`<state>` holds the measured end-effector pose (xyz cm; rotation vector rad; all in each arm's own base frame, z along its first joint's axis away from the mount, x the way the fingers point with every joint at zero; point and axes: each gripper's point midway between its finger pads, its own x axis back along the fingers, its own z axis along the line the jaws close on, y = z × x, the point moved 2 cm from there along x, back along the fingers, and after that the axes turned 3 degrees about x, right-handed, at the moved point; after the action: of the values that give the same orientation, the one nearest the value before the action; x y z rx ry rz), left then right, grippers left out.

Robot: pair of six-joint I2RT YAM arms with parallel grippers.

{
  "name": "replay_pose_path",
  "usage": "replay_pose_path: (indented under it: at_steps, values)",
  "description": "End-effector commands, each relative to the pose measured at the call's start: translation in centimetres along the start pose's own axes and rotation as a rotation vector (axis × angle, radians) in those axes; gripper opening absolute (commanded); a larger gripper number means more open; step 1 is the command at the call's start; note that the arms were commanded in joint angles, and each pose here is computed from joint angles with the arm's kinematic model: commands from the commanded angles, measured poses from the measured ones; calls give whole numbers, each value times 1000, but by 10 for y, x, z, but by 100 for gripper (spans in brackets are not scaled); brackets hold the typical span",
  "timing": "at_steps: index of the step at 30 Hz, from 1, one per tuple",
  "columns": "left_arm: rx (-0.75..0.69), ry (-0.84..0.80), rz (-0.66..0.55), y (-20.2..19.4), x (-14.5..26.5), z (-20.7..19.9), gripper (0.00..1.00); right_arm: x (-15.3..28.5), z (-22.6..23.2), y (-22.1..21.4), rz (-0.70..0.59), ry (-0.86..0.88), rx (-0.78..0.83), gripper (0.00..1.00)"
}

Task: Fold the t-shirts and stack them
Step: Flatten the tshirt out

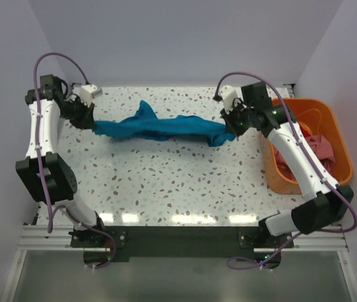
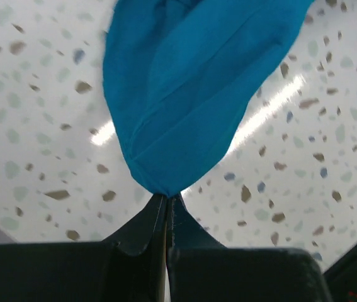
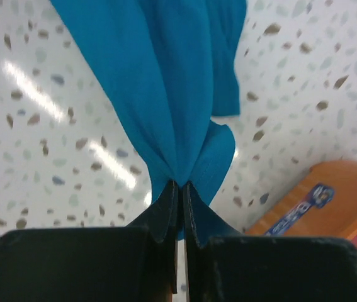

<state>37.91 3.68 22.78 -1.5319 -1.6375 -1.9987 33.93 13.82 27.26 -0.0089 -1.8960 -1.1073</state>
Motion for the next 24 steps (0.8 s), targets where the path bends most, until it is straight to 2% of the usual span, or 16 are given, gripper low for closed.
replay_pose_path:
  at_steps: [1,3,4,6,8,9,10,11,12,13,15,17,18,20,23,24]
  values:
    - [-102,-89,67,-40,21,-43,0,13,38,-66,170,121,11,0]
    - [-106,-122,106,-58,11,-48,0,7,44,-85,193,136,45,0]
    - [-64,-143,128,-63,1,-46,0,-4,50,-106,249,160,49,0]
    - [-14,-169,121,-59,-13,-37,2,-31,46,-120,300,163,60,0]
    - [147,-135,157,-64,-40,-14,23,-48,41,-124,345,168,63,0]
    - [150,-102,140,-56,-47,1,53,-66,41,-136,418,198,54,0]
    - [184,-123,171,-64,-62,8,69,-70,36,-126,415,198,60,6]
    - [202,-116,178,-64,-66,14,80,-75,38,-126,431,228,54,18]
    - [200,-99,180,-63,-65,20,86,-76,41,-130,466,262,49,45]
    - [193,-98,172,-62,-62,21,87,-74,40,-122,449,268,49,59]
    - [146,-102,146,-64,-57,17,86,-66,44,-119,441,288,38,78]
    - [34,-113,88,-56,-44,1,83,-54,49,-121,427,292,37,77]
    - [20,-159,108,-68,-49,-17,78,-49,51,-124,429,290,38,76]
    - [-81,-180,104,-71,-44,-40,75,-41,56,-136,443,284,41,74]
    - [-207,-259,115,-89,-65,-87,70,-36,63,-152,481,311,54,67]
    - [-243,-274,115,-91,-69,-95,65,-35,65,-155,491,321,53,60]
